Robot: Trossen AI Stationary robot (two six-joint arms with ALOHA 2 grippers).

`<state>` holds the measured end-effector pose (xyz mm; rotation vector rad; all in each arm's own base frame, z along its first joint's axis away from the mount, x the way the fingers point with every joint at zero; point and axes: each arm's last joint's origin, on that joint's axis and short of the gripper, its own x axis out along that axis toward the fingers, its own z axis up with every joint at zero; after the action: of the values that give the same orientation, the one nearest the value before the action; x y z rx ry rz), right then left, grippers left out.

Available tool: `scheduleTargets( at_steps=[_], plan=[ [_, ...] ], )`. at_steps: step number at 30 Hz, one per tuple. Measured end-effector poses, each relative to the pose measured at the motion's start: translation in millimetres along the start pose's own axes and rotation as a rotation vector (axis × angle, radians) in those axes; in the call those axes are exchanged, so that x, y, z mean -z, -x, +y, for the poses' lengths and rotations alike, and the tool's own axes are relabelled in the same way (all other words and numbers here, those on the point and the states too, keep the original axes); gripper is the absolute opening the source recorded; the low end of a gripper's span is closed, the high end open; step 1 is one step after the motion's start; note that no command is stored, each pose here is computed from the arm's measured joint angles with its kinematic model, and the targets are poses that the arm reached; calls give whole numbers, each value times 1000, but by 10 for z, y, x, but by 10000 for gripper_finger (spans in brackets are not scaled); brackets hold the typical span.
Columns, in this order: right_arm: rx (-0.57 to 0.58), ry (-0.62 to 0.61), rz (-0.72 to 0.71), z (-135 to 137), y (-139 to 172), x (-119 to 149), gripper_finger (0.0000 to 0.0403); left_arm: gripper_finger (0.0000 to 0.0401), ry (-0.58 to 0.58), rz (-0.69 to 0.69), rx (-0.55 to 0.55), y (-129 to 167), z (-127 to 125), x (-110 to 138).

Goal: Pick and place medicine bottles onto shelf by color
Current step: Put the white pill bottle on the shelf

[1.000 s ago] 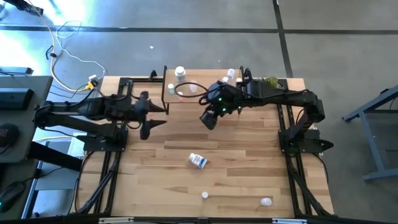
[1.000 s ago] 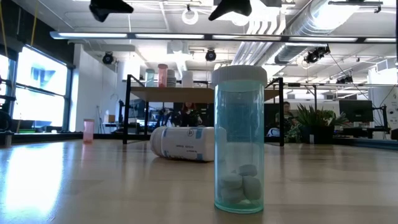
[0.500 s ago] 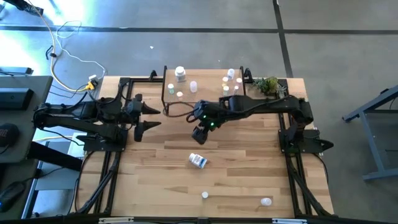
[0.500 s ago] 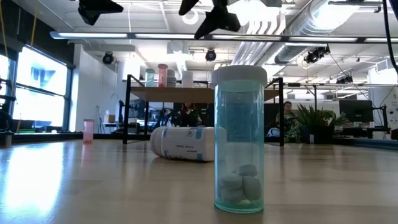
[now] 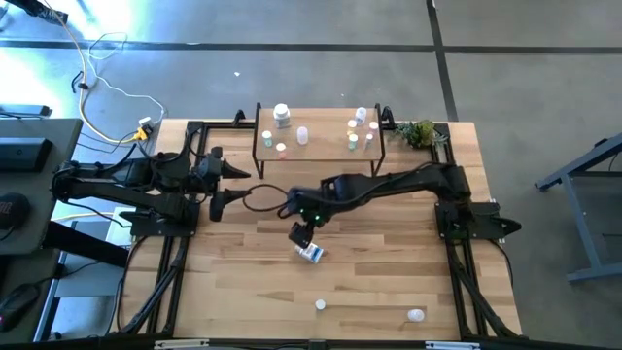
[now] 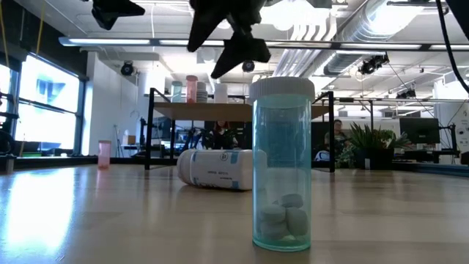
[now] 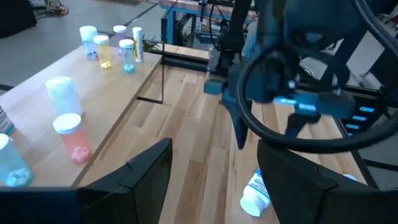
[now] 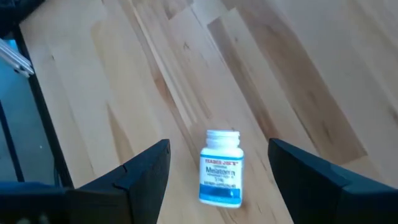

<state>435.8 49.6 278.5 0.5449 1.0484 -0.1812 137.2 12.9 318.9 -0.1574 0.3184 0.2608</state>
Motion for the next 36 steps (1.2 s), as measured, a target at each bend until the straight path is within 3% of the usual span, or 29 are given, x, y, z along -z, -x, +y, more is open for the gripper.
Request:
scheduleTargets(
  at_steps=[10, 14, 21, 36],
  plan=[
    [16, -4, 41, 56, -377, 76, 261, 225, 24, 10, 36, -1, -10, 5],
    [29, -23, 60, 52, -496, 103, 261, 225, 47, 60, 92, 1, -22, 43],
    [24, -19, 57, 65, -639, 116, 261, 225, 43, 117, 89, 5, -14, 97],
    [31, -5, 80, 30, -900, 148, 261, 225, 7, 396, -100, 97, 90, 382]
  ],
)
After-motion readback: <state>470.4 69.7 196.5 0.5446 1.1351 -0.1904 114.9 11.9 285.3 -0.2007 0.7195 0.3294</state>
